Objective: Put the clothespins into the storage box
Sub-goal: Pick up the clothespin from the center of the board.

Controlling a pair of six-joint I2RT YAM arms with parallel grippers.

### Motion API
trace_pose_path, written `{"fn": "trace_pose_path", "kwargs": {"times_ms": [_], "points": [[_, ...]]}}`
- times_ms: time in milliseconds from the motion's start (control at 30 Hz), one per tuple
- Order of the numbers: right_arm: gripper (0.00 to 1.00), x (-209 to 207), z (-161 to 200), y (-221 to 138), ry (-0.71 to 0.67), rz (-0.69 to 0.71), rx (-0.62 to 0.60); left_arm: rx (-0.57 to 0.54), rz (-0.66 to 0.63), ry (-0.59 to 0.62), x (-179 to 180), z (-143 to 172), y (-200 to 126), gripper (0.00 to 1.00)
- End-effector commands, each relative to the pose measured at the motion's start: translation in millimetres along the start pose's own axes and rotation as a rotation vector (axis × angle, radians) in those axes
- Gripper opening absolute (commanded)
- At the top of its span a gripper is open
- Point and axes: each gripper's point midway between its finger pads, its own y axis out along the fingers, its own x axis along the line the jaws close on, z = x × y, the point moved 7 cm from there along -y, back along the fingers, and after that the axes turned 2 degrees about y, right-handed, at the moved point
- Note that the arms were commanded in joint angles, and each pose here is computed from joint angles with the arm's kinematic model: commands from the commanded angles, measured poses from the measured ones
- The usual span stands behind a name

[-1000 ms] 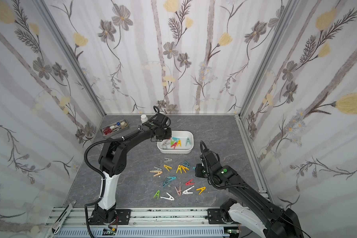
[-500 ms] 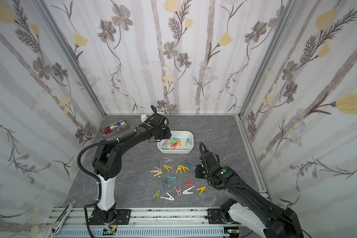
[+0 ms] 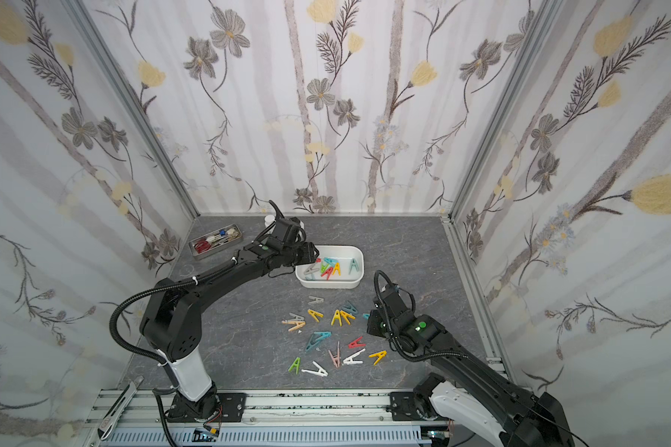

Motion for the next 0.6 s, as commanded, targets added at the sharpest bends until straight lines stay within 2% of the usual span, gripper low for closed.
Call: {"fn": "trace_pose_path", "kwargs": {"times_ms": [0,200,567], "points": [[0.36,-8.4,12.3,0.9,0.061,0.032,0.038,-0.045,-0.023,0.016,6.4,3.0,-7.9,0.56],[0.36,-15.9,41.7,0.3,0.077,0.084,0.125,-0.041,0.001,-0.009,18.4,6.9,-18.2,0.57],[0.41,-25.1,71.8,2.4,0.142,0.107,0.184,-0.044,0.033,-0.072,37.9,4.2,-20.2,0.57]]}}
